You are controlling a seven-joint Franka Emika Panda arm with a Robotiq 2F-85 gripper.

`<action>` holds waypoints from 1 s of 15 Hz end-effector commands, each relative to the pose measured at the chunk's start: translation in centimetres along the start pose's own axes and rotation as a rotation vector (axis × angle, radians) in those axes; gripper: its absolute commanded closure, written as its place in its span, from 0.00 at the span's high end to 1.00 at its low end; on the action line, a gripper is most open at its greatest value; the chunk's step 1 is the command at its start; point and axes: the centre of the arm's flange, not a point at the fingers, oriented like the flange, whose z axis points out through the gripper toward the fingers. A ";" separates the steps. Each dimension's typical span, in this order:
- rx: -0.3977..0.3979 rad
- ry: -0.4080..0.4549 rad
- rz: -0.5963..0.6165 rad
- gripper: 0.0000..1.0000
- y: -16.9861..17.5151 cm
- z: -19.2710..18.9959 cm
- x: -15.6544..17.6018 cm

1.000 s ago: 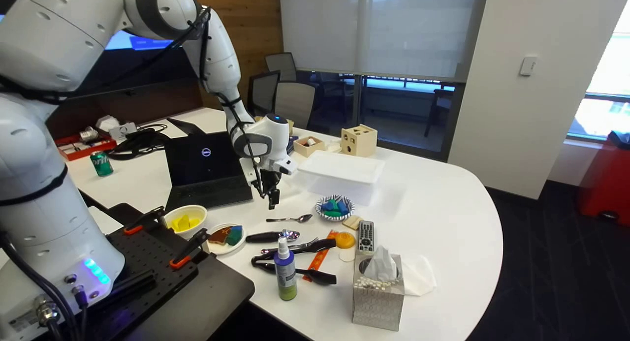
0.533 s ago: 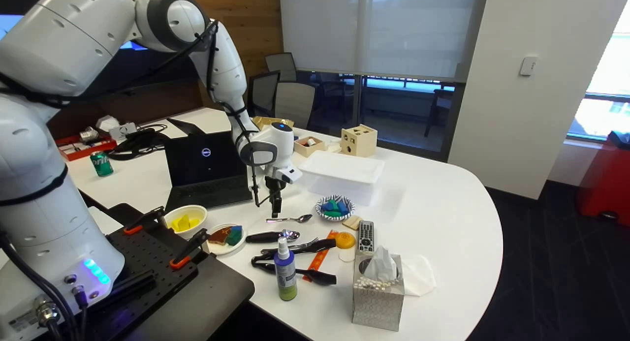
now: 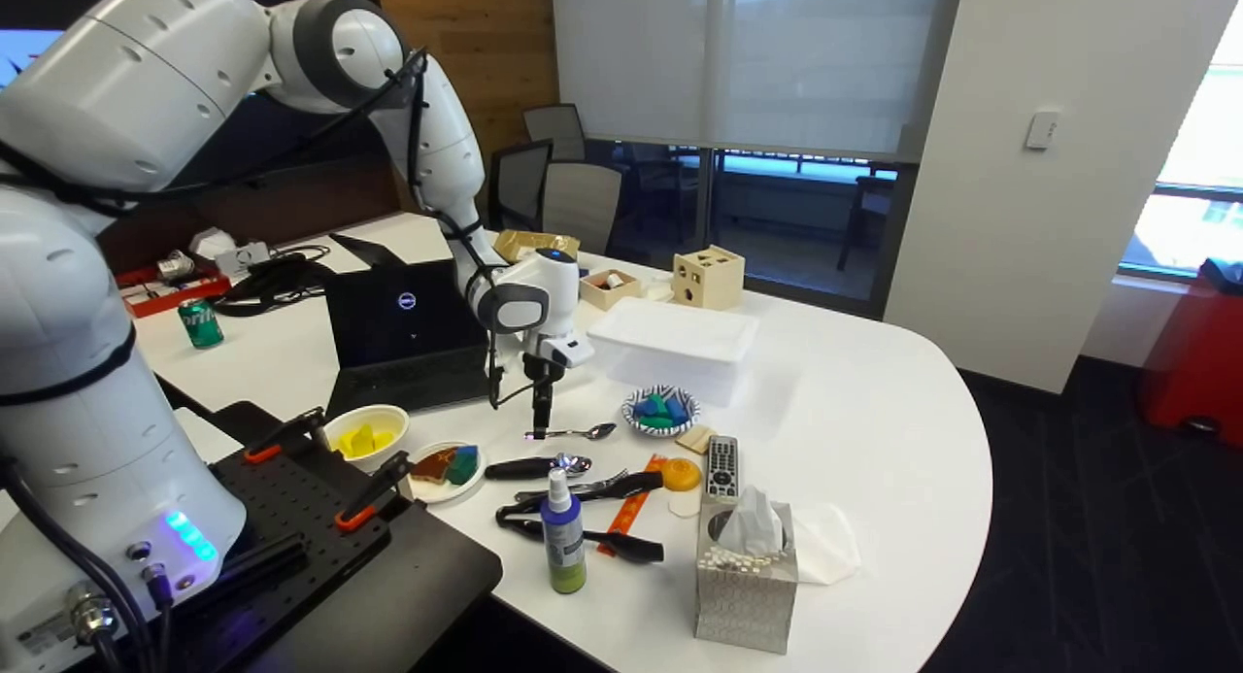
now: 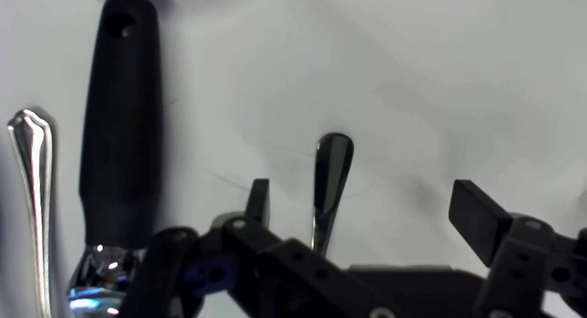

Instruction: Use the spoon to stir the bowl

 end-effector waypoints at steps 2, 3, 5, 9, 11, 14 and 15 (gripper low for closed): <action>-0.039 -0.015 0.037 0.71 -1.1 0.2 0.5; -0.045 -0.013 0.043 0.68 -1.2 0.4 0.5; -0.054 -0.009 0.047 0.53 -1.3 0.7 0.6; -0.059 -0.012 0.049 0.22 -1.7 1.3 0.8; -0.060 -0.015 0.057 0.08 -1.9 1.3 0.9; -0.064 -0.020 0.055 0.04 -1.8 1.3 1.1; -0.062 -0.022 0.052 0.00 -1.9 1.1 1.2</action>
